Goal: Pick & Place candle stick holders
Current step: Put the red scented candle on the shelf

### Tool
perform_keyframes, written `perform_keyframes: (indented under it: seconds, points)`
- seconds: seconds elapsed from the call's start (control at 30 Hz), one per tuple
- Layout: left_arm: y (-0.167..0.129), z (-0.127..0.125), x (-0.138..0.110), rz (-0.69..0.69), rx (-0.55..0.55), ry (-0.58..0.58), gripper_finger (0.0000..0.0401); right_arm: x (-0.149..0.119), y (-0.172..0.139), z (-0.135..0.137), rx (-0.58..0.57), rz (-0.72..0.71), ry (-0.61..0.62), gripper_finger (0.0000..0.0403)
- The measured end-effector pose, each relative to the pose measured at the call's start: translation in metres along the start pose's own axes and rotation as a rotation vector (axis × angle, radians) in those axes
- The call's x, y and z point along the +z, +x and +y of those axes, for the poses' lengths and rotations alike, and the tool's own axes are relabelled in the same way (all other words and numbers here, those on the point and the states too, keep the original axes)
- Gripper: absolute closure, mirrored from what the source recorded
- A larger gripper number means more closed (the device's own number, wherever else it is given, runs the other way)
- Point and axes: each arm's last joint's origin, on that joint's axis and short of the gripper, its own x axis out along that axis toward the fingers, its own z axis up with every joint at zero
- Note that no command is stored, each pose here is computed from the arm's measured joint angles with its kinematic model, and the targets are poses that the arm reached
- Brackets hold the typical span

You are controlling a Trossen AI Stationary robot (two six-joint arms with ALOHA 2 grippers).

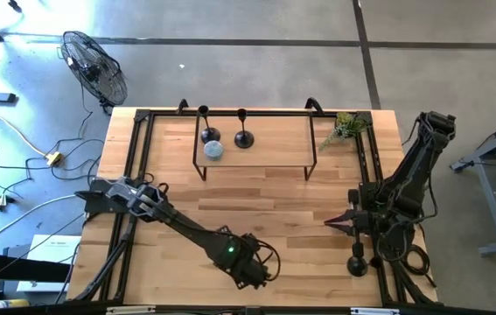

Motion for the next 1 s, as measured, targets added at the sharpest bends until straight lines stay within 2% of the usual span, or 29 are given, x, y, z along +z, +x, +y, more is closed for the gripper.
perform_keyframes:
  seconds: [0.3, 0.67, 1.0]
  points:
    - [0.026, -0.005, 0.001, 0.046, -0.086, 0.013, 0.0009, 0.000, 0.001, -0.001, 0.002, 0.005, 0.001, 0.0391]
    - [0.049, -0.005, 0.000, 0.073, -0.127, 0.007, 0.0009, 0.000, 0.001, 0.000, 0.013, 0.010, 0.017, 0.0391]
    - [0.070, 0.002, -0.004, 0.109, -0.100, -0.021, 0.0013, 0.000, 0.001, 0.000, 0.013, 0.010, 0.018, 0.0391]
